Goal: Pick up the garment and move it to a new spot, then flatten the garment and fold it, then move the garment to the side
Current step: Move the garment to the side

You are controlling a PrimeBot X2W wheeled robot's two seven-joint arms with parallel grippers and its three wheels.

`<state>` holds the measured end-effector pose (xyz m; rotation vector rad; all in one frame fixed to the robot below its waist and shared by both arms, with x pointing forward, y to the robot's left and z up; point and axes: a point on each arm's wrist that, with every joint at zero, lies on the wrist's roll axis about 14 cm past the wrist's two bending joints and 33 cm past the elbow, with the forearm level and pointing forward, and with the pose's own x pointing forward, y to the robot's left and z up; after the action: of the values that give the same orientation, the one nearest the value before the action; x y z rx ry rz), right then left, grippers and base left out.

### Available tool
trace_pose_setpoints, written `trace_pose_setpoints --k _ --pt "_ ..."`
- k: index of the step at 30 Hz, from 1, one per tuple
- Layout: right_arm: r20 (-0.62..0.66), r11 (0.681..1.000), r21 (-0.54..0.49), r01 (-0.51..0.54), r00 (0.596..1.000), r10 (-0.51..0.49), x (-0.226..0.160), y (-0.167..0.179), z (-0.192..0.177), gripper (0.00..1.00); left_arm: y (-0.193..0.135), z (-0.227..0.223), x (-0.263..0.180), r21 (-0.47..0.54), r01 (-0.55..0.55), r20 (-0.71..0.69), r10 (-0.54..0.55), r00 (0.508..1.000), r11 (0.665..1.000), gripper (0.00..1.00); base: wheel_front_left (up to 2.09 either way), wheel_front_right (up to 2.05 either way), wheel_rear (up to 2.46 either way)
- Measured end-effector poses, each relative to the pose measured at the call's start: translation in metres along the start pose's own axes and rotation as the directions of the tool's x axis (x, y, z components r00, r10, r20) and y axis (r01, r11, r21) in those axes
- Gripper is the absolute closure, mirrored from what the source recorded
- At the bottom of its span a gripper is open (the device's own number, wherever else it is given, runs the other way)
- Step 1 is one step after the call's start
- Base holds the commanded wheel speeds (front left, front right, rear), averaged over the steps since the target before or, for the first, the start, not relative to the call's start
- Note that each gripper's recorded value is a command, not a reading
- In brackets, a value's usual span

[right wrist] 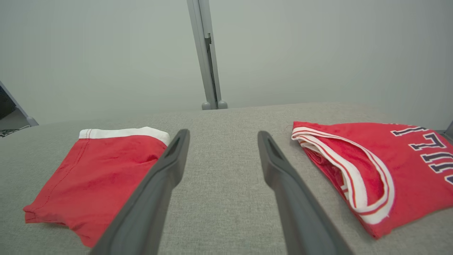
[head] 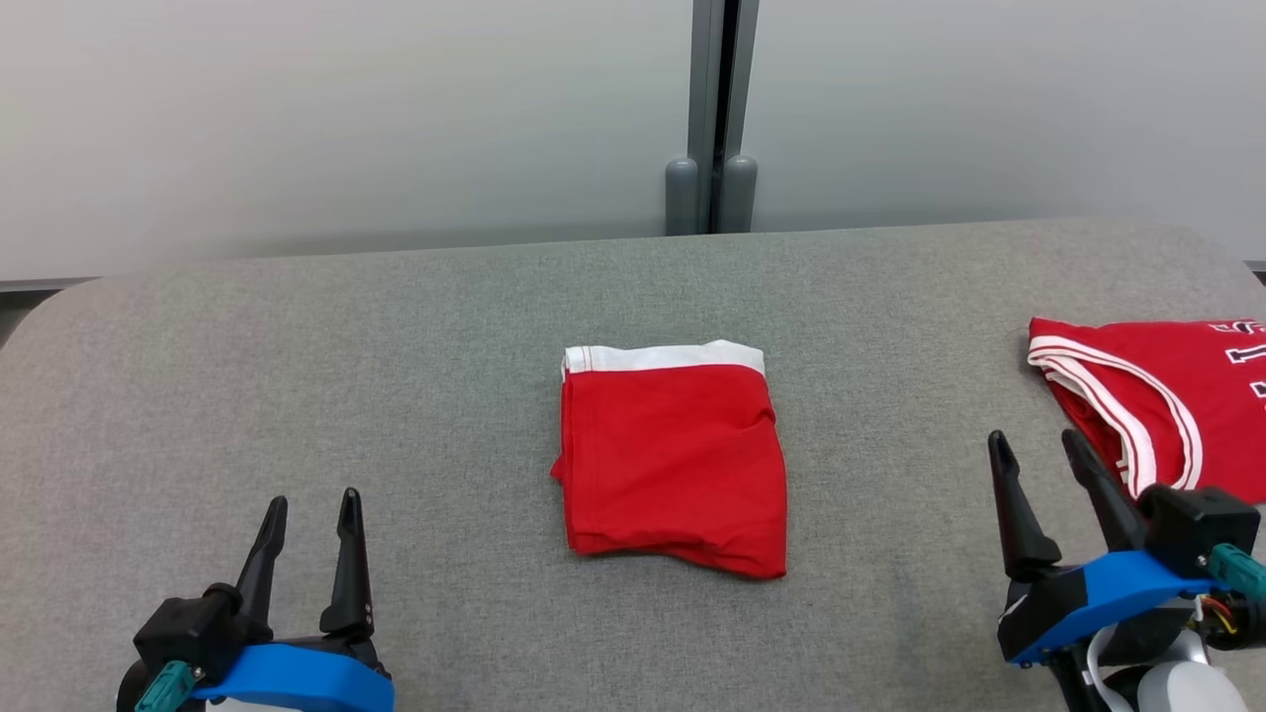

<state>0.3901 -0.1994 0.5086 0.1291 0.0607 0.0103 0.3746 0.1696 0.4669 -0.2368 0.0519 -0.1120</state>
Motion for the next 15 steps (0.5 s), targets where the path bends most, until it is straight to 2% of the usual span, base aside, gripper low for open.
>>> trace_pose_setpoints --k 15 --pt "-0.042 0.998 0.006 -0.056 0.998 0.057 -0.006 0.019 -0.010 0.00 0.003 0.000 -0.006 0.014 -0.007 -0.014 0.007 1.000 1.000 0.00 0.00 0.00 0.00"
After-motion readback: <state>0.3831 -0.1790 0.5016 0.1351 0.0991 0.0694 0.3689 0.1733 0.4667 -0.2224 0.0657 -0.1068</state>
